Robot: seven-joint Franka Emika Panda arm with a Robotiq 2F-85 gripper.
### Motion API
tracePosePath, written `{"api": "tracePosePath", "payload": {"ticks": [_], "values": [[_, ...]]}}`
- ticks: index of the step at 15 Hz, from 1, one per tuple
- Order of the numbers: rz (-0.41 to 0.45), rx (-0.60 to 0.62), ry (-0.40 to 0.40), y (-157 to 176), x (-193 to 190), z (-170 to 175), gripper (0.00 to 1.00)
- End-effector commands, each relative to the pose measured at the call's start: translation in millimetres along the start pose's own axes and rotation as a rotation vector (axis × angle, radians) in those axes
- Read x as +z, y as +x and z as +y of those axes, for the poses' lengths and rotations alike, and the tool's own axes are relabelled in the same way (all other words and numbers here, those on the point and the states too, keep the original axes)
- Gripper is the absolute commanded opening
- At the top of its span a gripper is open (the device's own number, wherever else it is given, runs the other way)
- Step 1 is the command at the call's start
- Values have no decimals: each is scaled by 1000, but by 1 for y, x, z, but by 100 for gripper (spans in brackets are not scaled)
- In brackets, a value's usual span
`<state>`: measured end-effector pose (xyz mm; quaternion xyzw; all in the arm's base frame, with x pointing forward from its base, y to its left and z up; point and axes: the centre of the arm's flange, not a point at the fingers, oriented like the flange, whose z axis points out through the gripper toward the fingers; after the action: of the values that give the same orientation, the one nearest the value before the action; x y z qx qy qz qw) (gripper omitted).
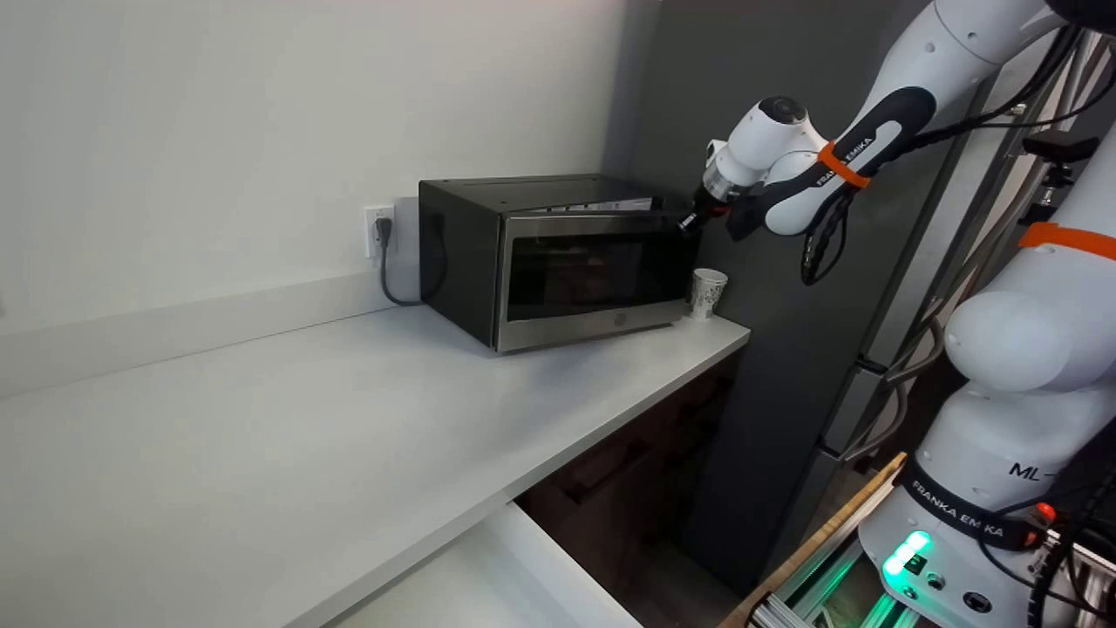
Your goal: Close the microwave door
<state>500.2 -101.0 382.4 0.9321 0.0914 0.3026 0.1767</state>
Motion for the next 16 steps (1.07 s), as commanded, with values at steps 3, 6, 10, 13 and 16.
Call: {"api": "tracePosePath", "payload": {"ticks": [3, 6, 10, 13, 16], "values": [[40, 60, -13, 15, 27, 32, 0], [49, 85, -29, 20, 34, 43, 0], [105, 122, -19, 32, 45, 55, 0], [140, 130, 0, 38, 56, 56, 0], [172, 138, 2, 45, 72, 58, 0]]}}
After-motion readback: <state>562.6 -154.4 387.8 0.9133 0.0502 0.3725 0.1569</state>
